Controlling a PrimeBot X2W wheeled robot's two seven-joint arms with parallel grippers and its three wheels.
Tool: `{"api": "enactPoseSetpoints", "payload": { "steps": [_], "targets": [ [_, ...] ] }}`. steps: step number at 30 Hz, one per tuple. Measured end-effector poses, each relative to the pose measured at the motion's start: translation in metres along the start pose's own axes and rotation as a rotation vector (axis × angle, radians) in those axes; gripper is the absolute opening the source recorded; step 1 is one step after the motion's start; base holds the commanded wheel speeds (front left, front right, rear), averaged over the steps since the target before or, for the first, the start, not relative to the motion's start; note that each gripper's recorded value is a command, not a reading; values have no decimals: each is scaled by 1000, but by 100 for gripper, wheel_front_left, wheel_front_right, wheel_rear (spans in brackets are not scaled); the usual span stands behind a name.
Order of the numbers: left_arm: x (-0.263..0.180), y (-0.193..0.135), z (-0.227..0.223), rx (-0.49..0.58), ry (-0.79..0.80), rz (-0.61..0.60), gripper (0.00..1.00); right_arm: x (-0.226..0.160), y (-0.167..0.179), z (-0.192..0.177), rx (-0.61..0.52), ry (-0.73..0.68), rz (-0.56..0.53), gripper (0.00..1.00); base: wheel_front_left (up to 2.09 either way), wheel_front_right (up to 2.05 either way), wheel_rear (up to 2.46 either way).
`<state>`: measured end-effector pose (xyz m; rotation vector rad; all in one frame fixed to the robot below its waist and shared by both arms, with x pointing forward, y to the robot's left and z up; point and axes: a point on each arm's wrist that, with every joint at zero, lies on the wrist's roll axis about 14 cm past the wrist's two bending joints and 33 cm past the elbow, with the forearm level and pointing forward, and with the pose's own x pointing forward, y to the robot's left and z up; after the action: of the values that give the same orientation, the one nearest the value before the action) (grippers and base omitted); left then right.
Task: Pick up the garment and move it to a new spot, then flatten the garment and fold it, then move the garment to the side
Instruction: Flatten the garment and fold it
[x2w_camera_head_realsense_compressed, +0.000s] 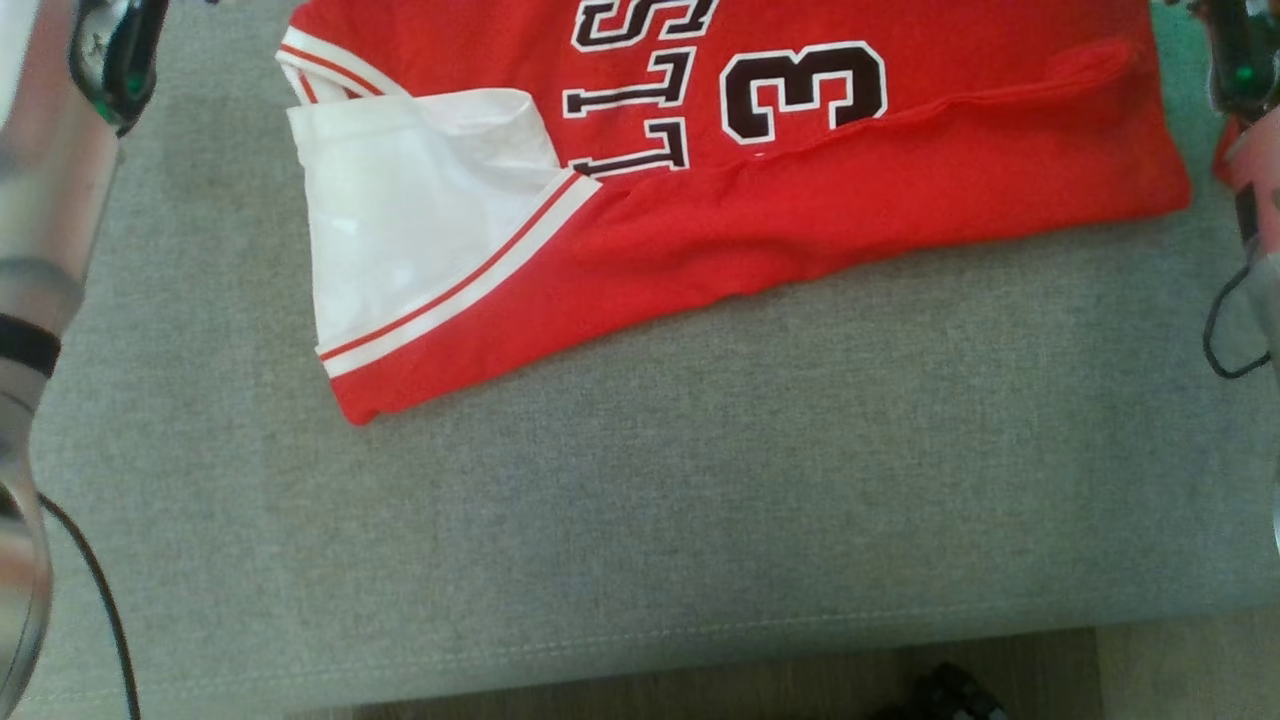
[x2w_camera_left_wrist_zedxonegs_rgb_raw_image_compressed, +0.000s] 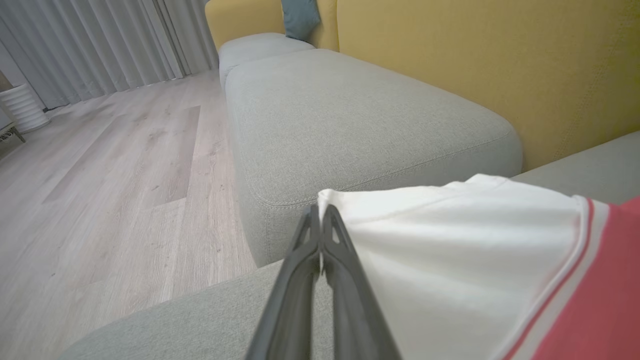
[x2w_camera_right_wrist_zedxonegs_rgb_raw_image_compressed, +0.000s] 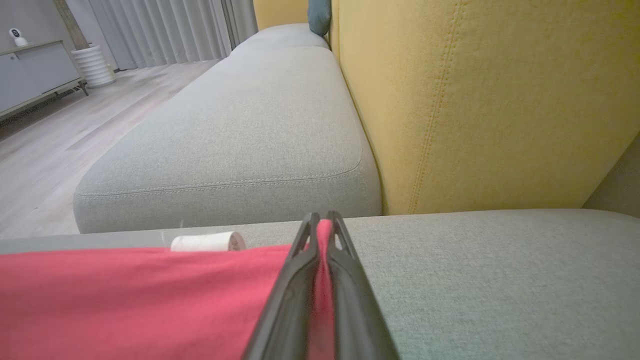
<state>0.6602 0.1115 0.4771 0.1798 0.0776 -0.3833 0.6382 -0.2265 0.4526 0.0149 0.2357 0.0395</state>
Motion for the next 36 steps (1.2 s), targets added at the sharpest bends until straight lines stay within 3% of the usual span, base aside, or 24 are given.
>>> {"api": "enactPoseSetpoints", "payload": {
  "steps": [7, 21, 36],
  "targets": [
    [-18, -6, -5, 16, 19, -28, 0, -14, 2, -8, 30, 15, 4, 0, 0, 0, 0],
    [-97, -28, -5, 62, 31, -107, 0, -73, -1, -27, 67, 106, 52, 0, 0, 0, 0],
    [-181, -75, -28, 36, 172, -200, 0, -122, -12, -61, 21, 324, 89, 0, 0, 0, 0]
  ]
}}
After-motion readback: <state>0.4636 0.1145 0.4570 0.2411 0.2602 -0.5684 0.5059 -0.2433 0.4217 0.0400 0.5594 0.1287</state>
